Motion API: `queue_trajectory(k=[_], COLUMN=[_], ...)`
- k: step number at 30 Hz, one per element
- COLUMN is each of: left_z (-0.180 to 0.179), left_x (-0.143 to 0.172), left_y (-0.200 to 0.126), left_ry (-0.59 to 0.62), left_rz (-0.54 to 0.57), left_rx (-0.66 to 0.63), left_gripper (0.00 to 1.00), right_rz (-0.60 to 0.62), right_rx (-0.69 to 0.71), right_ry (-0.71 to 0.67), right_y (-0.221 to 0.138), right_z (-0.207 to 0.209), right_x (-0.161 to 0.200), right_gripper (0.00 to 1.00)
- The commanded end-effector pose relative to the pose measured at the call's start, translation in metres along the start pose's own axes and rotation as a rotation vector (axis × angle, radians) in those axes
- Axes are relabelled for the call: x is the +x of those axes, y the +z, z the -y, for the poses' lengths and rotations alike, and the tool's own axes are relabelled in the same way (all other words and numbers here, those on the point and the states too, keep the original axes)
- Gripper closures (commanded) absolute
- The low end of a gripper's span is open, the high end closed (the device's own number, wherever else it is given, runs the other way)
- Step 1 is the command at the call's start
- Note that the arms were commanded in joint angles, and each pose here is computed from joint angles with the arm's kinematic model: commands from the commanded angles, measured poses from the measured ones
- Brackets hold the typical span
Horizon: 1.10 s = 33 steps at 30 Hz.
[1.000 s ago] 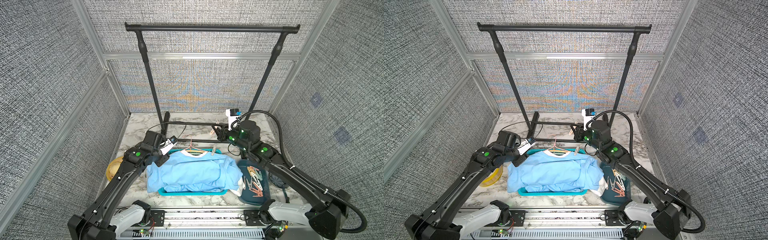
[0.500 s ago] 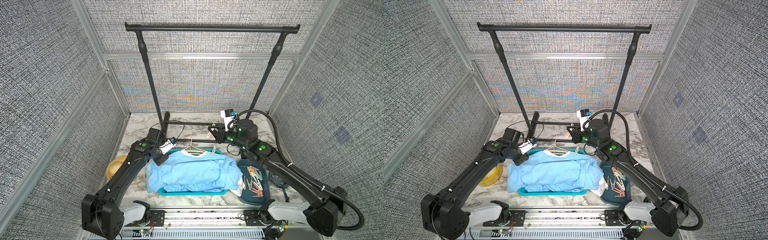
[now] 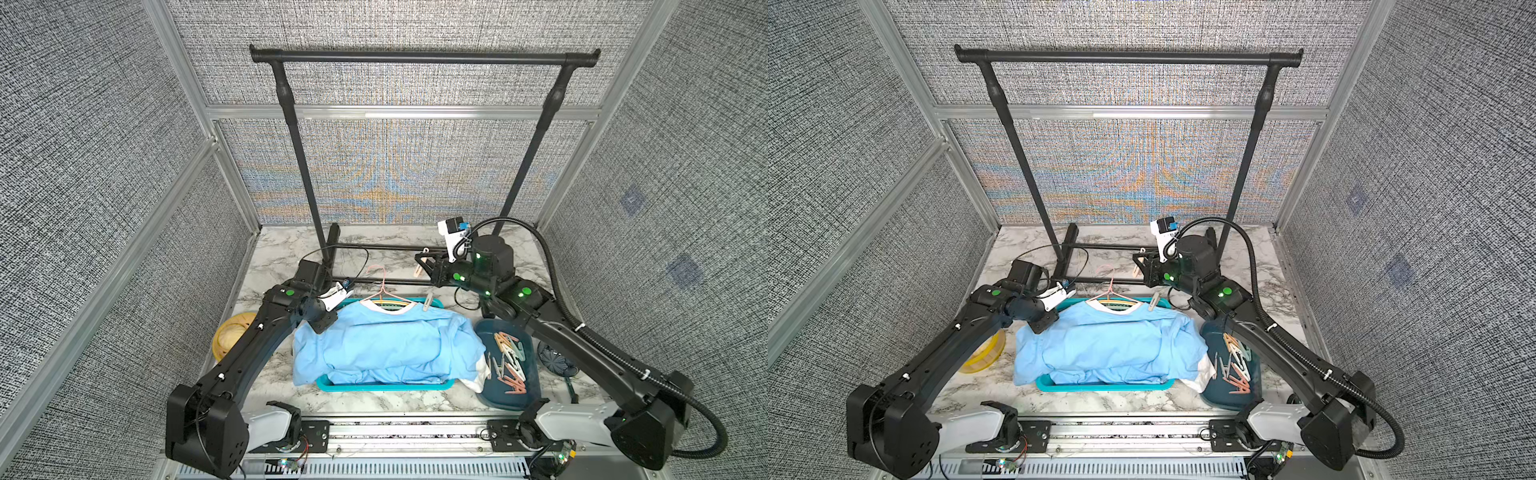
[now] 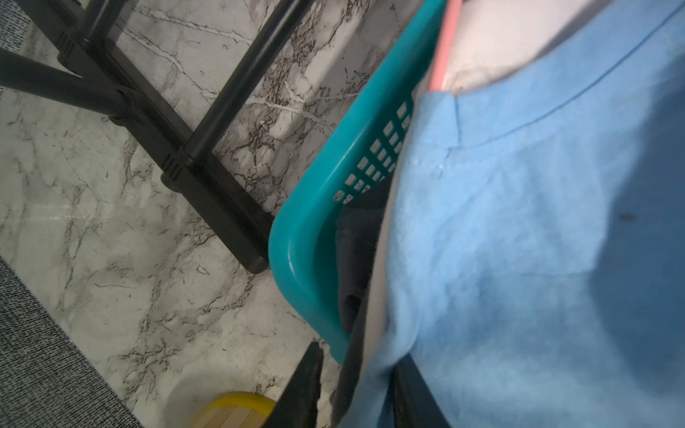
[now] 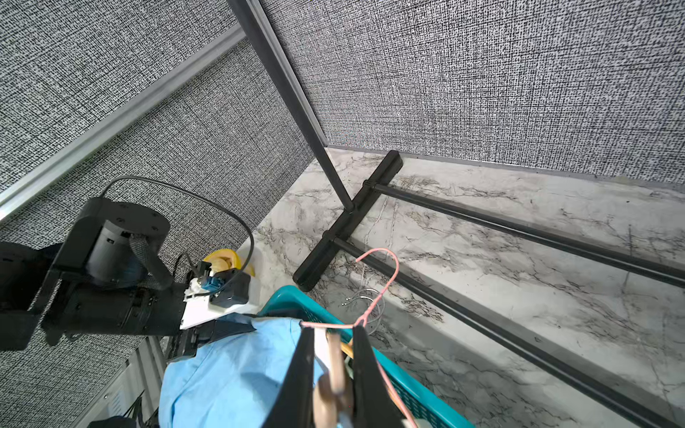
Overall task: Use clothespins to secure the t-shirt on both sides of the hanger
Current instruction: Pick up the hanger from the basket.
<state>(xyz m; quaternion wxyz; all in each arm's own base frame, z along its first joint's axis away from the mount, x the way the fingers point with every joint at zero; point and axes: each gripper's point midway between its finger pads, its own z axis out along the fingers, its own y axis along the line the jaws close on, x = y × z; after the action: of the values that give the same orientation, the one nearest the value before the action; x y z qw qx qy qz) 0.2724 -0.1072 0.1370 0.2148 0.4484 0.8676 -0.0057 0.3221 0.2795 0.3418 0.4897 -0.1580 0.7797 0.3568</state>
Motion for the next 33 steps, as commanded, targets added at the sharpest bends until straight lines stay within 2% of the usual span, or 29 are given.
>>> queue_trajectory(k=[1,3,6,10,12,18,22,28,33], left_z=[0.002,-0.002,0.003,0.010,0.012,0.007,0.017,0.010,0.015], left_x=[-0.006,-0.011,-0.018,-0.021,-0.021,-0.035,-0.051,-0.064,-0.067], left_y=[0.000,-0.005,-0.013,-0.015,-0.016,-0.033,-0.050,-0.071,-0.084], left_ry=[0.002,-0.016,-0.022,-0.010,0.013,0.025,0.146,0.192,0.243], left_rz=[0.022,0.035,0.064,0.083,0.085,0.156,0.285,0.456,0.520], left_rx=[0.018,0.007,0.038,0.075,0.087,0.060,0.074,-0.059,-0.089], left_gripper=[0.73,0.75,0.85,0.92,1.00,1.00,1.00,1.00,1.00], right_rz=[0.007,0.008,-0.001,0.005,0.010,0.010,0.013,0.019,-0.027], right_rx=[-0.012,-0.017,-0.020,-0.018,-0.023,-0.050,-0.100,-0.190,-0.323], right_ry=[-0.023,-0.032,-0.063,-0.082,-0.086,-0.090,-0.096,-0.131,-0.158], right_y=[-0.001,-0.001,-0.002,-0.002,-0.002,0.000,0.001,0.001,0.006], right_z=[-0.005,-0.007,-0.010,-0.011,-0.012,-0.018,-0.027,-0.045,-0.072], right_x=[-0.006,-0.008,-0.011,-0.016,-0.018,-0.022,-0.024,-0.030,-0.026], right_gripper=[1.00,1.00,1.00,1.00,1.00,1.00,1.00,1.00,1.00])
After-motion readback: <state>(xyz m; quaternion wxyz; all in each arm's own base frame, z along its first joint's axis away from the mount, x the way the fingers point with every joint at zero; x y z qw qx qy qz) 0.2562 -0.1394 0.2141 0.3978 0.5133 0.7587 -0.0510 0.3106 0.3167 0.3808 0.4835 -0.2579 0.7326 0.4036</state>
